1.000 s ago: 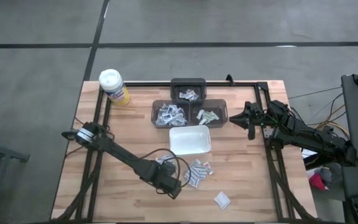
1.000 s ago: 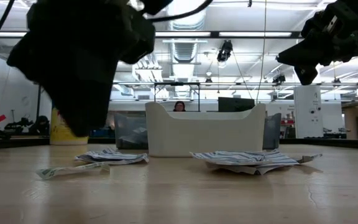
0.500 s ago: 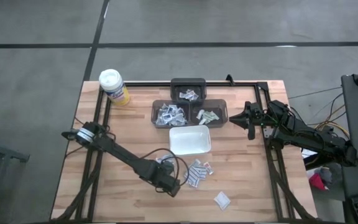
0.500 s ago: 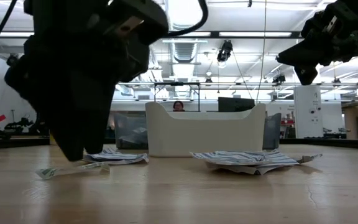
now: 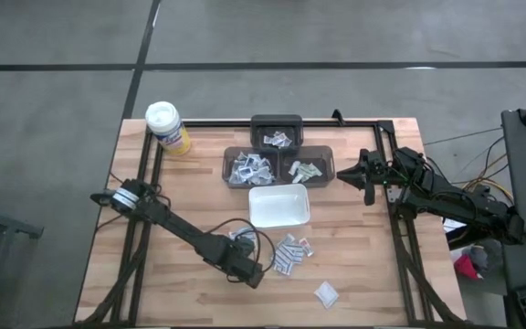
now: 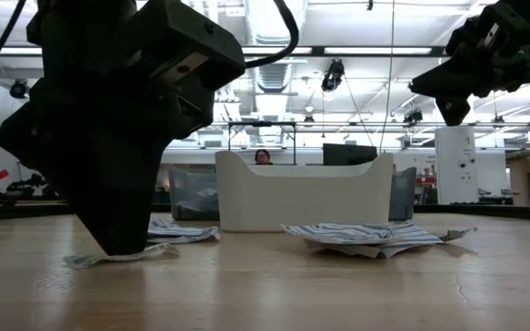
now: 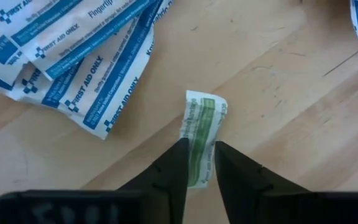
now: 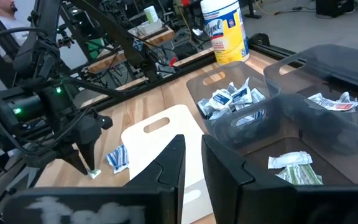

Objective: Pick & Place First Aid Supplies
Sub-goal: Put the green bandage into the bottom right black bin

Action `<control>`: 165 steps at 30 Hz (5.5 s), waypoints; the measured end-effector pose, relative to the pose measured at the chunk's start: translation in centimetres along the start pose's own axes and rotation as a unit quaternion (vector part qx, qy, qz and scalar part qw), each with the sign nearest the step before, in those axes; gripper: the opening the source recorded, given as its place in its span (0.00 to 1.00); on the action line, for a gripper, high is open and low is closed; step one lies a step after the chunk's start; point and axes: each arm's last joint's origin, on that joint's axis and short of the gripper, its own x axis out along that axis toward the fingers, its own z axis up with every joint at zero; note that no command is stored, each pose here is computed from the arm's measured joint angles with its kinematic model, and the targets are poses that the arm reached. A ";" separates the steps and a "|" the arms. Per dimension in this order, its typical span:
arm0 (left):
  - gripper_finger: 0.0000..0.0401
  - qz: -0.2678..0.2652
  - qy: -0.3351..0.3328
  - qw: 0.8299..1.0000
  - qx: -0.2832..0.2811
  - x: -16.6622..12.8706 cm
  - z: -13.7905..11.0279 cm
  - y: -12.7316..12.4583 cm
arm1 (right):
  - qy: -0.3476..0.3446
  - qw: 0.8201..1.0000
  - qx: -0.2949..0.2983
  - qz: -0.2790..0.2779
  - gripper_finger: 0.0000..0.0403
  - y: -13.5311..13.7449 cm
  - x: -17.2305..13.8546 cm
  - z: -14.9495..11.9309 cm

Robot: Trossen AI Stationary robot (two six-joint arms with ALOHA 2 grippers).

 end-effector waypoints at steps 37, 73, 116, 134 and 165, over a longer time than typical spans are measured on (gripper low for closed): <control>0.07 0.057 -0.023 0.996 0.067 -3.8 0.1 -1.8 | 0.000 1.000 0.002 -0.001 0.13 0.0 0.0 0.0; 0.40 0.028 -0.034 0.999 -0.019 -0.1 0.1 0.4 | 0.000 1.000 -0.002 0.000 0.13 0.0 0.0 0.0; 0.00 -0.084 -0.269 0.930 0.234 -10.6 4.0 -6.0 | 0.006 0.991 -0.019 0.131 0.13 0.9 -0.1 0.5; 0.00 -0.109 -0.432 0.857 0.260 -15.3 17.3 -4.5 | -0.044 0.986 -0.053 0.154 0.22 2.6 -0.2 4.2; 0.00 0.156 -0.476 0.782 0.371 -16.2 24.3 0.6 | 0.065 0.997 0.044 -0.019 0.48 -2.3 10.9 12.9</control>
